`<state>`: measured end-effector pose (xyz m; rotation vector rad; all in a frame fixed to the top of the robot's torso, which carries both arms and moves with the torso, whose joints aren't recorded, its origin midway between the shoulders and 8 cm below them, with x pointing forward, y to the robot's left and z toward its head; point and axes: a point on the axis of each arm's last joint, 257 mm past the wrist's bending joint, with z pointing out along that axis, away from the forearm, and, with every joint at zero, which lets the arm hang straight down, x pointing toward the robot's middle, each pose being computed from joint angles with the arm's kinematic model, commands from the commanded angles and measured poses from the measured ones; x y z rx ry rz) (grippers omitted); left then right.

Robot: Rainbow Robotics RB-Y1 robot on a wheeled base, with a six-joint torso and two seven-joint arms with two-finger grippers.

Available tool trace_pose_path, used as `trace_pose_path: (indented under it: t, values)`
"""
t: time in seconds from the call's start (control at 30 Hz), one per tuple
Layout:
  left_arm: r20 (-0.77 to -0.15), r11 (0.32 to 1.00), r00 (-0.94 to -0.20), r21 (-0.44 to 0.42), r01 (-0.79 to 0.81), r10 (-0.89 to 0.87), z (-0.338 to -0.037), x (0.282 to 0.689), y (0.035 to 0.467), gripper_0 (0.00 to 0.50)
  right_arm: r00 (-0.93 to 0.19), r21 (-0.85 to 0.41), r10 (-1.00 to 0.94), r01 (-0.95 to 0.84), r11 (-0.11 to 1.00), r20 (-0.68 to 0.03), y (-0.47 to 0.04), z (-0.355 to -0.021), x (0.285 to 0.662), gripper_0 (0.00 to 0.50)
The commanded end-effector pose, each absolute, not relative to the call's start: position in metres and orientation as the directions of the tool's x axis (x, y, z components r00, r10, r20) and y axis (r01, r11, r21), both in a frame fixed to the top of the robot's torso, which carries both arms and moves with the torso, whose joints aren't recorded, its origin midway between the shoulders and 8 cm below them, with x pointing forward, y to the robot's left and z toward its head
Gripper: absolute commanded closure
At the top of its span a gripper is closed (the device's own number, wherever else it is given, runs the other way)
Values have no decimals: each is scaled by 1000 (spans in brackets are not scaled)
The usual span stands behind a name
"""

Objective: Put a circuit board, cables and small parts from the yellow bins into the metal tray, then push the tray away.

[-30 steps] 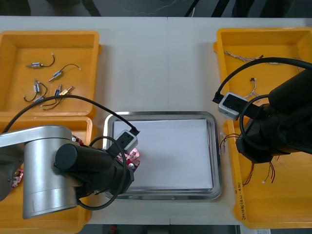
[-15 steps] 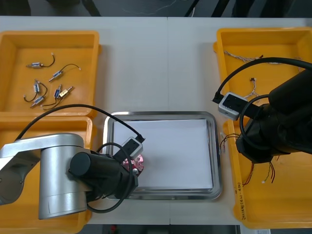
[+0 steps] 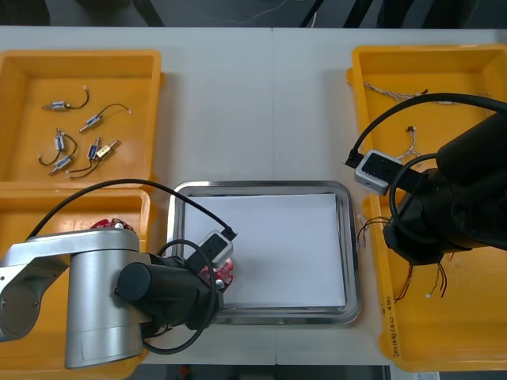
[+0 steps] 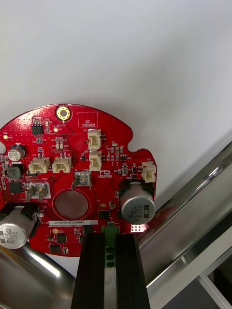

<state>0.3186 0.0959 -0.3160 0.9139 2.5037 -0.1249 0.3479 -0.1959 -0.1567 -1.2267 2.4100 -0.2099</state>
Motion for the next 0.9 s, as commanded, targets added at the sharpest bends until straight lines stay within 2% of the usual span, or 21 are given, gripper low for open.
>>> trace_pose_path:
  t: [0.03,0.07,0.1,0.13,0.17,0.6,0.9]
  values:
    - [-498,803,-689,26,595,527,-306,322,79,440,-495,-319,-800,-739,593,-340,-180,-148,346,500]
    - [-499,804,-689,24,595,525,-305,322,78,348,-495,-319,-800,-739,593,-340,-180,-148,346,500]
    - [-501,805,-691,21,593,522,-305,322,78,186,-494,-320,-800,-739,593,-341,-180,-147,346,500]
    - [-501,807,-693,19,591,519,-305,322,78,60,-495,-319,-800,-739,593,-340,-180,-148,346,500]
    - [-503,807,-692,18,590,518,-305,323,77,0,-495,-319,-800,-739,593,-340,-180,-148,346,500]
    - [-519,818,-702,-9,575,488,-299,326,72,0,-484,-318,-805,-747,584,-343,-178,-147,346,500]
    - [-543,836,-721,-62,545,430,-277,337,66,0,-427,-246,-817,-806,538,-387,-143,-140,336,500]
